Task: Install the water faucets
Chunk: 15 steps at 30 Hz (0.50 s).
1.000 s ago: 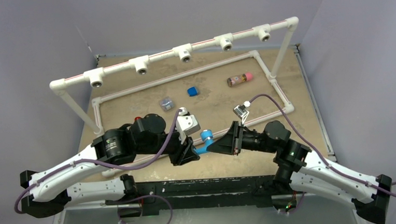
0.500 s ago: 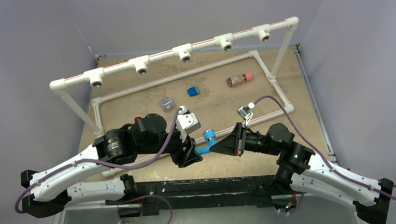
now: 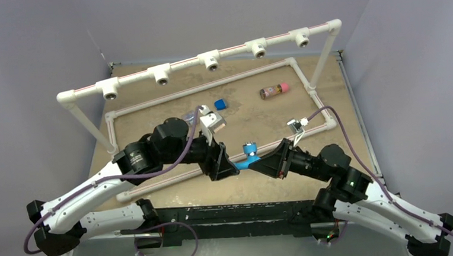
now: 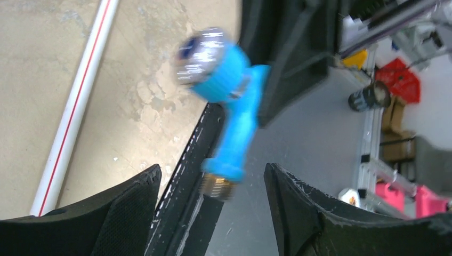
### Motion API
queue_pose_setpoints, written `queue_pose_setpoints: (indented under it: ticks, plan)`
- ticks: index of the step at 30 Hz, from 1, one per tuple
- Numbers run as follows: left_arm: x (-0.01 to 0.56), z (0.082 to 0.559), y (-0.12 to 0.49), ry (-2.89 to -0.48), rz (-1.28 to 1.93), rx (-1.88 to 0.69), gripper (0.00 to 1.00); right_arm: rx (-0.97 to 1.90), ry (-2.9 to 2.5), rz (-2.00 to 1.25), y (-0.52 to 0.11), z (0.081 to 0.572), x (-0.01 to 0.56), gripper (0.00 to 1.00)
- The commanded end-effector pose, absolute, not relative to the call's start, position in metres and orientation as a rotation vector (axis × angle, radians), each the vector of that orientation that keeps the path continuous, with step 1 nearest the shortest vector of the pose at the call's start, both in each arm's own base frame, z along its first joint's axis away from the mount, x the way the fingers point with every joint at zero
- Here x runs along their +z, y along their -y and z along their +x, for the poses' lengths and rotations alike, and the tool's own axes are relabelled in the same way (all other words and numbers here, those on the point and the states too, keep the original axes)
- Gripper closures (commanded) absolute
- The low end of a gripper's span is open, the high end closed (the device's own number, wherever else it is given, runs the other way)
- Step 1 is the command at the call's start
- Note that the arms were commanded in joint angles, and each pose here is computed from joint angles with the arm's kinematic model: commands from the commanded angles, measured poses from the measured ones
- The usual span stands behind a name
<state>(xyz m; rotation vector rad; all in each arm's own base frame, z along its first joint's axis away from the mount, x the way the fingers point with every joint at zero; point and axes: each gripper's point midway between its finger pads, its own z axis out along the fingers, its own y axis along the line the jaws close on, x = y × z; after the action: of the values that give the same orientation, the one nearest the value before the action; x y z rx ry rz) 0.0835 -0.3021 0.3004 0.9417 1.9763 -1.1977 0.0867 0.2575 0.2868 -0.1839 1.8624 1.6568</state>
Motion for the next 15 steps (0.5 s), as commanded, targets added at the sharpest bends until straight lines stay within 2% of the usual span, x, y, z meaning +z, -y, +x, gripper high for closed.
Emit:
queue_pose_setpoints:
  ticks: [1, 10, 15]
  plan:
    - [0.32, 0.094, 0.305, -1.953, 0.812, -1.447, 0.3, 1.584, -1.608, -0.302, -0.24, 0.087, 0.334, 1.0]
    - [0.352, 0.08, 0.321, -1.835, 0.738, -1.816, 0.28, 1.581, -1.413, -0.277, -0.217, 0.083, 0.378, 1.0]
    - [0.362, 0.083, 0.326, -1.807, 0.677, -1.884, 0.28, 1.601, -1.387, -0.279, -0.219, 0.082, 0.392, 1.0]
